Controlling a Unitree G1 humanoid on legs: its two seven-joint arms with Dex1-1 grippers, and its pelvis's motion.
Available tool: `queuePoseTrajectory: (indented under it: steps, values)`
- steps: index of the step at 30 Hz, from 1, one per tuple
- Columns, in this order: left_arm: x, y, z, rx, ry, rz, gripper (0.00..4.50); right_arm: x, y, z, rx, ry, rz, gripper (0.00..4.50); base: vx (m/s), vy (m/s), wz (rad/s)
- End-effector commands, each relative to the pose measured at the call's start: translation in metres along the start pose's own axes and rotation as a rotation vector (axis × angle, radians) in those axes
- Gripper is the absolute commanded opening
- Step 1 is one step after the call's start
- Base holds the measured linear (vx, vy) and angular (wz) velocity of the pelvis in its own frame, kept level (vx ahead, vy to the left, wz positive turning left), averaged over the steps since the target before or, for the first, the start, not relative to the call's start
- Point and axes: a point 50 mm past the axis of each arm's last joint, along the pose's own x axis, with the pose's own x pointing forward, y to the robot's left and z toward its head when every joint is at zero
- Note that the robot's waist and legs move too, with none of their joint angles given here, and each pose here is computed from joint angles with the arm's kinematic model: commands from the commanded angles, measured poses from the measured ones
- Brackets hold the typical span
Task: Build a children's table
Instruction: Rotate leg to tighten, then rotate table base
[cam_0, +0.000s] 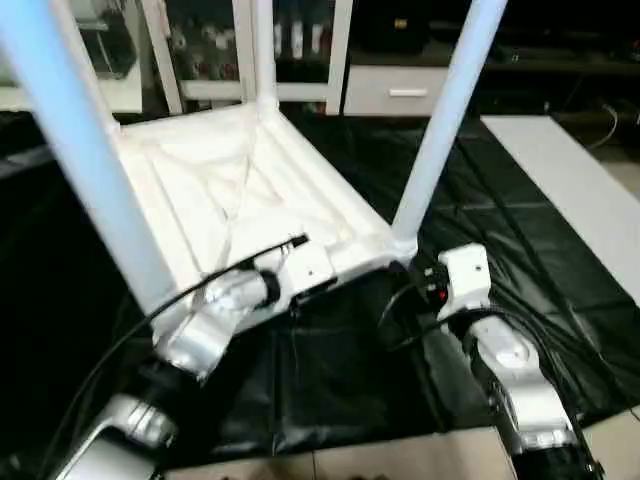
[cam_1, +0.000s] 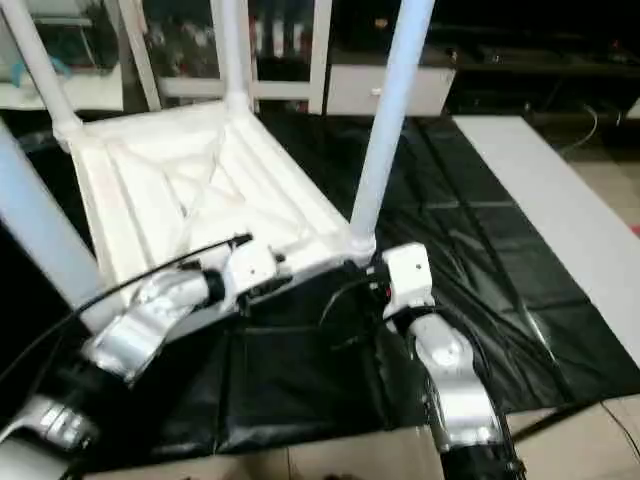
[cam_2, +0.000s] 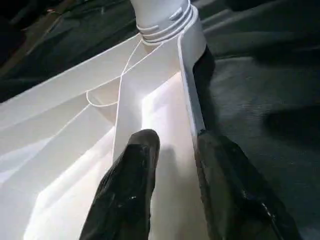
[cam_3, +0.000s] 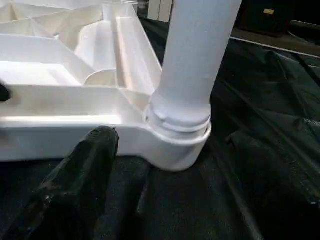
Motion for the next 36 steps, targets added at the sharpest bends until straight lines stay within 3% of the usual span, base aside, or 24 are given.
queuePoseTrajectory:
  steps: [1, 5, 13, 15, 16, 19, 20, 21, 22, 25, 26, 29, 36]
  values:
    - [0.004, 0.001, -0.003, 0.041, 0.021, 0.009, 1.65, -0.002, -0.005, 0.001, -0.005, 0.001, -0.023, 3.82, 0.000, 0.000, 0.00]
    - [0.007, -0.002, 0.006, -0.012, -0.054, 0.013, 1.65, -0.003, -0.007, 0.001, -0.004, -0.001, -0.038, 3.82, 0.000, 0.000, 0.00]
    - [0.016, 0.004, 0.001, 0.120, -0.018, 0.097, 1.65, -0.004, -0.007, -0.001, -0.007, 0.005, -0.048, 3.82, 0.000, 0.000, 0.00]
    - [0.017, 0.007, 0.010, 0.098, -0.079, 0.141, 1.65, -0.004, -0.006, 0.000, -0.006, 0.002, -0.048, 3.82, 0.000, 0.000, 0.00]
    - [0.013, 0.007, 0.027, -0.014, -0.239, 0.165, 1.65, -0.005, -0.004, 0.001, 0.000, -0.011, -0.045, 3.82, 0.000, 0.000, 0.00]
    - [0.007, 0.006, 0.038, -0.084, -0.348, 0.171, 1.65, -0.005, -0.004, 0.002, 0.006, -0.022, -0.046, 3.82, 0.000, 0.000, 0.00]
    - [-0.006, 0.004, 0.050, -0.159, -0.494, 0.177, 1.65, -0.007, -0.003, 0.005, 0.028, -0.053, -0.046, 3.82, 0.000, 0.000, 0.00]
    - [-0.013, 0.004, 0.055, -0.171, -0.550, 0.197, 1.65, -0.008, -0.002, 0.006, 0.040, -0.069, -0.044, 3.82, 0.000, 0.000, 0.00]
    - [-0.037, 0.006, 0.064, -0.178, -0.682, 0.264, 1.65, -0.011, 0.000, 0.011, 0.062, -0.113, -0.038, 3.82, 0.000, 0.000, 0.00]
    - [-0.051, 0.009, 0.066, -0.150, -0.743, 0.336, 1.95, -0.013, 0.002, 0.013, 0.072, -0.137, -0.034, 3.82, 0.000, 0.000, 0.00]
    - [-0.070, 0.012, 0.070, -0.113, -0.812, 0.435, 1.99, -0.014, 0.002, 0.015, 0.084, -0.161, -0.035, 3.82, 0.000, 0.000, 0.00]
    - [-0.094, 0.008, 0.075, -0.034, -0.892, 0.530, 2.20, -0.015, 0.002, 0.016, 0.092, -0.180, -0.028, 3.82, 0.000, 0.000, 0.00]
    - [-0.129, -0.003, 0.079, -0.005, -0.959, 0.716, 2.89, -0.015, 0.004, 0.019, 0.095, -0.200, -0.002, 3.82, 0.000, 0.000, 0.00]
